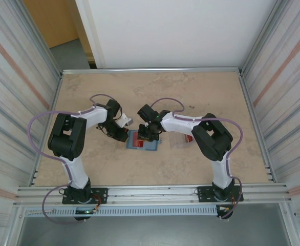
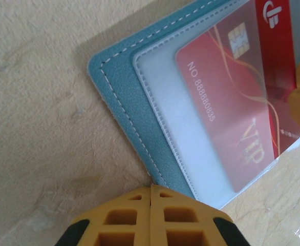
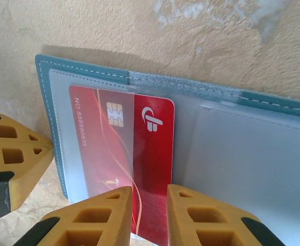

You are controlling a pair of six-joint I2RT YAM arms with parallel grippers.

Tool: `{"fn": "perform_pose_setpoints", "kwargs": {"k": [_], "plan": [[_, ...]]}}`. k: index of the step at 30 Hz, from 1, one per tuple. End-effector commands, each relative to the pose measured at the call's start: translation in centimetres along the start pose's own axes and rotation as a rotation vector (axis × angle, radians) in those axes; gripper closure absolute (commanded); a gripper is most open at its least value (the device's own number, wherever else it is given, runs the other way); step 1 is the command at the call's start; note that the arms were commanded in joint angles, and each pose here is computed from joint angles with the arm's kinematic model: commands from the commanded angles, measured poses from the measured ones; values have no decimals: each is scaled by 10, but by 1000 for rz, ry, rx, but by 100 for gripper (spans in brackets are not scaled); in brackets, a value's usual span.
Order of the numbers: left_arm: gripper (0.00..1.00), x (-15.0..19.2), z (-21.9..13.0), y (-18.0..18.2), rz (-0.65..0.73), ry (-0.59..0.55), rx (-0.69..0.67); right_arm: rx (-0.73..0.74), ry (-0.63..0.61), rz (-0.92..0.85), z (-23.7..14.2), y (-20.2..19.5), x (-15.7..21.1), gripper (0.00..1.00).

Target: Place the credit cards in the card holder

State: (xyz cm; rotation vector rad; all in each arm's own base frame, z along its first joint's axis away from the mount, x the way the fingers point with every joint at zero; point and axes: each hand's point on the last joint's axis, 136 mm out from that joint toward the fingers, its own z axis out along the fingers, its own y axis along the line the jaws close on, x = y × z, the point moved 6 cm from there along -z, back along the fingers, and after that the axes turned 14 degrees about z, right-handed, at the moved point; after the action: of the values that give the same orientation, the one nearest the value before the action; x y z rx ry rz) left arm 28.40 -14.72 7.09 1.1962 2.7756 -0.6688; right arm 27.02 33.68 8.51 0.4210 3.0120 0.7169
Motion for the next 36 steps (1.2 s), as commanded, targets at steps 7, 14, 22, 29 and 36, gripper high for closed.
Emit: {"fn": "perform_pose_setpoints", "kwargs": {"k": [7, 14, 22, 29, 36], "plan": [[100, -2, 6, -7, 4, 9, 39, 17, -9, -5, -9, 4, 4, 73], [100, -1, 7, -7, 4, 10, 41, 31, 8, 0, 1, -1, 5, 73], [100, -2, 7, -7, -1, 9, 43, -1, 22, -17, 6, 13, 7, 80], [100, -1, 7, -8, -1, 10, 50, -13, 48, -19, 15, 20, 8, 80], [100, 0, 7, -8, 4, 7, 40, 0, 24, -26, 2, 18, 6, 78]]}}
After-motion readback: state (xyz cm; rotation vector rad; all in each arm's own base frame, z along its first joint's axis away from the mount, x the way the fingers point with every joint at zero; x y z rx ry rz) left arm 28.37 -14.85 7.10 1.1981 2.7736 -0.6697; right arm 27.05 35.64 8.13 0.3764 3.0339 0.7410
